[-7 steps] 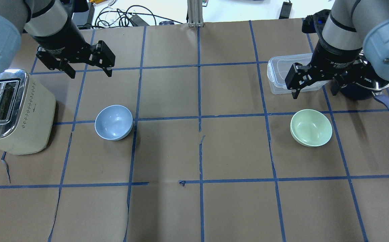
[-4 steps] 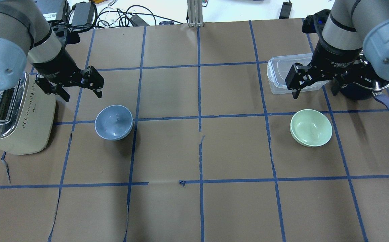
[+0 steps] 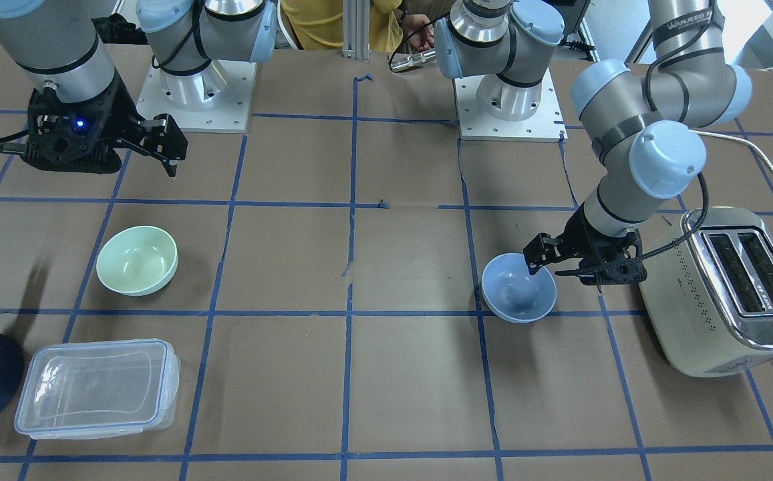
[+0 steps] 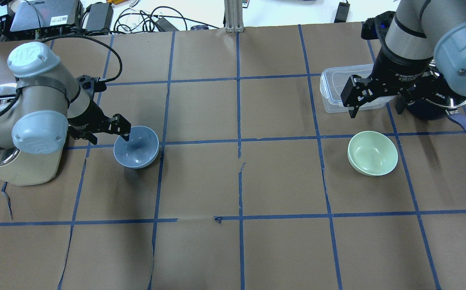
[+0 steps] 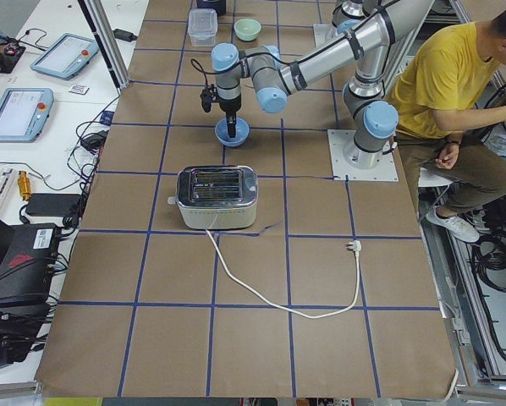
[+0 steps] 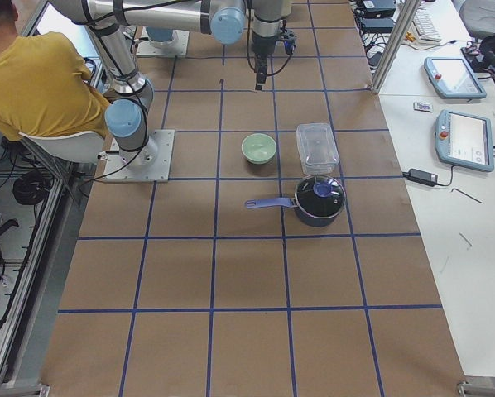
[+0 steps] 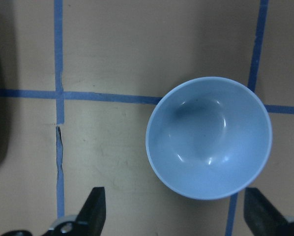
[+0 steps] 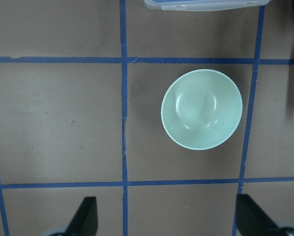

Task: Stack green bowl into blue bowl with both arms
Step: 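Lower the left gripper onto the rim of the pale blue bowl and grasp it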

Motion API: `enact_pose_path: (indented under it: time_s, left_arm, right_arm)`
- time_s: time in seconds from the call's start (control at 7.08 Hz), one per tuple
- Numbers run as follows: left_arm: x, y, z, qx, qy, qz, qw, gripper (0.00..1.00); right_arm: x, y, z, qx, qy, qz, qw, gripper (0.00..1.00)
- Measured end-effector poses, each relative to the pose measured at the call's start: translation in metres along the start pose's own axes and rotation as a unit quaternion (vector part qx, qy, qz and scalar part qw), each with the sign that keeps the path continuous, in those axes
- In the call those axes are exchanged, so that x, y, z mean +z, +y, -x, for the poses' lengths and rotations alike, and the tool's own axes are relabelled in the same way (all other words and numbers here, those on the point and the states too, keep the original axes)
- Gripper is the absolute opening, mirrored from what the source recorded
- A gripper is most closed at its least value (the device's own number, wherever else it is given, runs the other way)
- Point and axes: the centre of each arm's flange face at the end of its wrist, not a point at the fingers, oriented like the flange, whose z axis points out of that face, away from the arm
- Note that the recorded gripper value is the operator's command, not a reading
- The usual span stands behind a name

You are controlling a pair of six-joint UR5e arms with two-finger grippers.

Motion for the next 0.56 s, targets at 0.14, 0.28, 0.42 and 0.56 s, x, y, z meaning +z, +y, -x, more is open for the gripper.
enact_pose_path:
  time_s: [0.14,0.28,0.42,0.56]
  left_arm:
    - [0.029,0.0,0.0,0.0,0.005,0.016,0.9999,0.21]
    - [0.052,-0.001,0.0,-0.001,0.01,0.04,0.9991,0.0]
    - [0.065,-0.003,0.001,0.002,0.014,0.059,0.9982,0.0]
    - [0.065,-0.005,-0.001,0.002,0.028,0.067,0.9973,0.0]
  right_arm:
    - [-0.002,0.0,-0.001,0.001,0.001,-0.002,1.0,1.0]
    - [0.0,-0.001,-0.001,0.0,0.002,0.0,1.0,1.0]
    - [0.005,-0.002,-0.001,-0.002,0.005,0.005,1.0,1.0]
    - [0.009,-0.004,-0.002,-0.003,0.006,0.01,0.9999,1.0]
